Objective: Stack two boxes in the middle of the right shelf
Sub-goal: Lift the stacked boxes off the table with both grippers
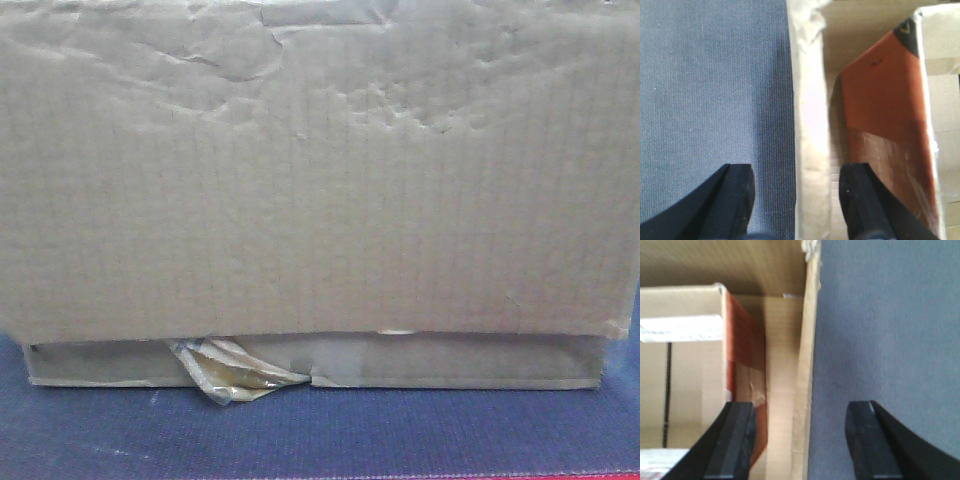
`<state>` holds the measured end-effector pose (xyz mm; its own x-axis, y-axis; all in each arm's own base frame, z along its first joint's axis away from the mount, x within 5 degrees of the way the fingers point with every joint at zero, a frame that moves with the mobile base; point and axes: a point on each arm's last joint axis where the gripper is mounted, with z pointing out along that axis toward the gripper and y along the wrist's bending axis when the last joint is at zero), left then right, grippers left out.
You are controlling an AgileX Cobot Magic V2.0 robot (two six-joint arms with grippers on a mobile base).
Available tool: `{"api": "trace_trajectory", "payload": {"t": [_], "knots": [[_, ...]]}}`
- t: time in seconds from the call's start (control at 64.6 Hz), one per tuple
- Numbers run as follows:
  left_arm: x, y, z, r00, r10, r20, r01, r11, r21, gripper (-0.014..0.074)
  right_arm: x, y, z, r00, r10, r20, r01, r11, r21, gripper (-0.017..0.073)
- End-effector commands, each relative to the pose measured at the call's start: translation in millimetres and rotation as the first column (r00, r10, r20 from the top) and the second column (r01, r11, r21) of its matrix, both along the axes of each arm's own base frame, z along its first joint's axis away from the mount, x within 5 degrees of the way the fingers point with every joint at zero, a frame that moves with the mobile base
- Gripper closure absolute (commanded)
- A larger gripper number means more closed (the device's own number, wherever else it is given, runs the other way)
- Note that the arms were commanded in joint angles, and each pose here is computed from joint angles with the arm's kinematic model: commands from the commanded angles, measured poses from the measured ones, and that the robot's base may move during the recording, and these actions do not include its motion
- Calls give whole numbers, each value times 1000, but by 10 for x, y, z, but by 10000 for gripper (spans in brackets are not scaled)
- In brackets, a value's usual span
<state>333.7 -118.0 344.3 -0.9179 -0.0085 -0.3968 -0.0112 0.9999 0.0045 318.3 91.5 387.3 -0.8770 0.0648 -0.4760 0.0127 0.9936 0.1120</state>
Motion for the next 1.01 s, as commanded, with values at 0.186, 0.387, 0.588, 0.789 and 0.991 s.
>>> {"api": "trace_trajectory", "payload": {"t": [0.186,0.387,0.588,0.789,0.991], "knots": [[-19,8,45,1000,2,13,-2,1000,-11,295,37,-3,-268,996,-24,-81,22,999,-29,260],[-19,8,45,1000,2,13,-2,1000,-11,295,134,29,-419,992,-25,-124,20,999,-41,260],[-19,8,45,1000,2,13,-2,1000,-11,295,135,33,-408,992,-27,-122,23,999,-35,260],[-19,8,45,1000,2,13,-2,1000,-11,295,115,101,-408,992,-14,-122,10,999,-31,260],[-19,8,45,1000,2,13,-2,1000,-11,295,118,91,-408,993,-16,-119,11,999,-41,260]]}}
